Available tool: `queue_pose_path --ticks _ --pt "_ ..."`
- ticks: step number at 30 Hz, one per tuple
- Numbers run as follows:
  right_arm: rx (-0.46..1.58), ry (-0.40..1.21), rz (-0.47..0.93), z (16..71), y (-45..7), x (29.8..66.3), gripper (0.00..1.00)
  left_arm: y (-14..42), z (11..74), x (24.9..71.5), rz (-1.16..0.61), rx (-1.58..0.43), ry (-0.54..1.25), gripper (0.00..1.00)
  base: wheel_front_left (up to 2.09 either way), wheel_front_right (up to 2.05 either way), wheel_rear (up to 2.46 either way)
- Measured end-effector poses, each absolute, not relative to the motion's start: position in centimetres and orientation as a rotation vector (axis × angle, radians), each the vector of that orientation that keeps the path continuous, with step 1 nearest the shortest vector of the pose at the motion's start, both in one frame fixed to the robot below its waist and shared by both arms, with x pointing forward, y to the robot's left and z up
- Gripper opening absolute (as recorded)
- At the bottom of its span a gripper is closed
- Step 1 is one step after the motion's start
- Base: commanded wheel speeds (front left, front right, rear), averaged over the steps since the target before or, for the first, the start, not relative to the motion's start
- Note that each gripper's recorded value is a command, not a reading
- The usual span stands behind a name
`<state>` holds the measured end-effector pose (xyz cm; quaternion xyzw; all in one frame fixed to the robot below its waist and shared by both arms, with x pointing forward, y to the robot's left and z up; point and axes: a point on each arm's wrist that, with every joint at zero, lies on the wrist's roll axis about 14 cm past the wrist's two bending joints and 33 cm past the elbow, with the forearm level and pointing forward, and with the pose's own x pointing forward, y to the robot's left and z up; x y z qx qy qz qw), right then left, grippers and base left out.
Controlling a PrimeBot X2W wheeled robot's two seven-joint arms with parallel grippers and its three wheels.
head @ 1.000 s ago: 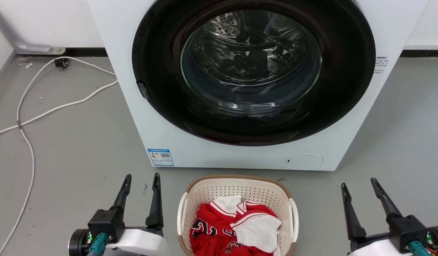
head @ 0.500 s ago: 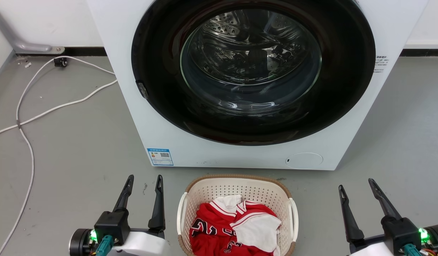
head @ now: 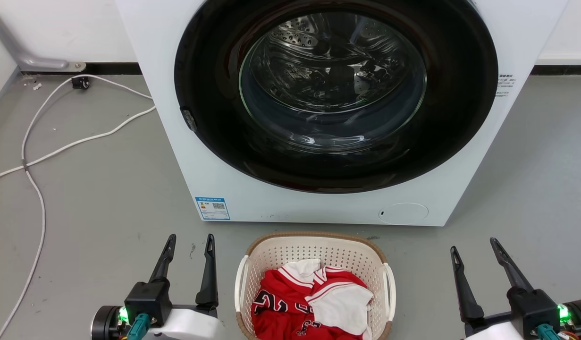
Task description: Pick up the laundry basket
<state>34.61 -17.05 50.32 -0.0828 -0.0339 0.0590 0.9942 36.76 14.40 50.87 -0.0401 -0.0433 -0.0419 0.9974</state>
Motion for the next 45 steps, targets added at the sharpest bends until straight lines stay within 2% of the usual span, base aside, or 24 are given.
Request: queue_pose_path --ticks 12,24,31,35,45 --pt "-0.162 -0.053 0.125 49.8 -16.8 35.2 1.0 14.9 50.0 37.3 -0.065 -0.078 -0.062 1.0 0.0 0.0 0.0" --pt "-0.187 0.005 0.208 47.3 -14.4 40.3 1.0 14.5 46.8 42.9 -0.106 -0.032 0.027 1.0 0.0 0.0 0.0" --pt "-0.208 0.13 0.243 42.6 -14.0 43.5 1.0 14.5 42.7 46.9 -0.149 0.015 0.129 1.0 0.0 0.0 0.0" --pt "-0.226 0.241 0.273 38.5 -14.0 45.1 1.0 14.1 38.2 48.8 -0.182 0.027 0.245 1.0 0.0 0.0 0.0" --pt "-0.227 0.433 0.31 30.8 -14.1 47.4 1.0 13.3 29.5 51.4 -0.254 0.076 0.447 1.0 0.0 0.0 0.0"
